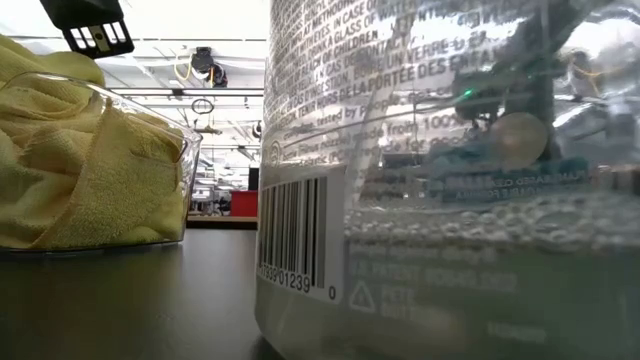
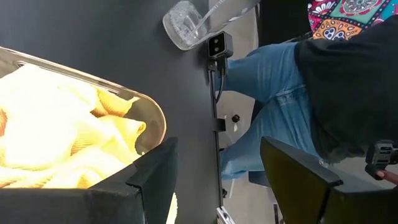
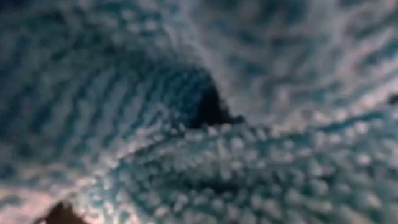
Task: Sort microfiber towel by color & place in baskets
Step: Put the blue microfiber towel into the top transparent bin
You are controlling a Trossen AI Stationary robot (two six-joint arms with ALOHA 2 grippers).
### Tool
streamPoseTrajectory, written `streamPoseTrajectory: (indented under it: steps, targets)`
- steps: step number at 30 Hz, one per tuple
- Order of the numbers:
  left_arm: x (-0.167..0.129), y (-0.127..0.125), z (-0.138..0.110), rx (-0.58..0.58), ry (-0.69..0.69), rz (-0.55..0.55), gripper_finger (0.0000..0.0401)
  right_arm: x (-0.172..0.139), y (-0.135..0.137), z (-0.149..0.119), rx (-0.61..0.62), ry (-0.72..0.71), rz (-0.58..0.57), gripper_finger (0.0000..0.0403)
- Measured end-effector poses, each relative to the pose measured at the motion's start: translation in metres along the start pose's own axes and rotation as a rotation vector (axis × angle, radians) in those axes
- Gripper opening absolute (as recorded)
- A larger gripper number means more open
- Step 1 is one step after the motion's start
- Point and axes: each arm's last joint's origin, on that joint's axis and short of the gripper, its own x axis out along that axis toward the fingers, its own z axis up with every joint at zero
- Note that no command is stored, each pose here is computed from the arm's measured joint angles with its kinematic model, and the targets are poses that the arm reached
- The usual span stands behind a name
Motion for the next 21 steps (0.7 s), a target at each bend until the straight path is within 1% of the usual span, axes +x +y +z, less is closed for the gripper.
streamPoseTrajectory:
  steps: [6,9,13,17,21]
  targets:
    - [0.000,0.000,0.000,-0.003,0.000,0.000,0.0234,-0.011,0.000,-0.004,0.016,-0.006,0.008,0.0075]
    - [0.000,0.000,0.000,-0.003,0.001,0.000,0.0234,-0.023,0.000,-0.004,0.016,-0.007,0.009,0.0105]
    - [0.000,0.000,0.000,-0.002,0.005,-0.006,0.0234,-0.044,0.001,-0.001,0.015,-0.050,0.017,0.0140]
    - [0.000,0.000,0.000,-0.003,0.008,-0.011,0.0234,-0.066,0.003,0.004,0.013,-0.109,0.028,0.0166]
    - [0.000,-0.001,0.000,-0.004,0.013,-0.019,0.0234,-0.089,0.004,0.009,0.011,-0.174,0.040,0.0182]
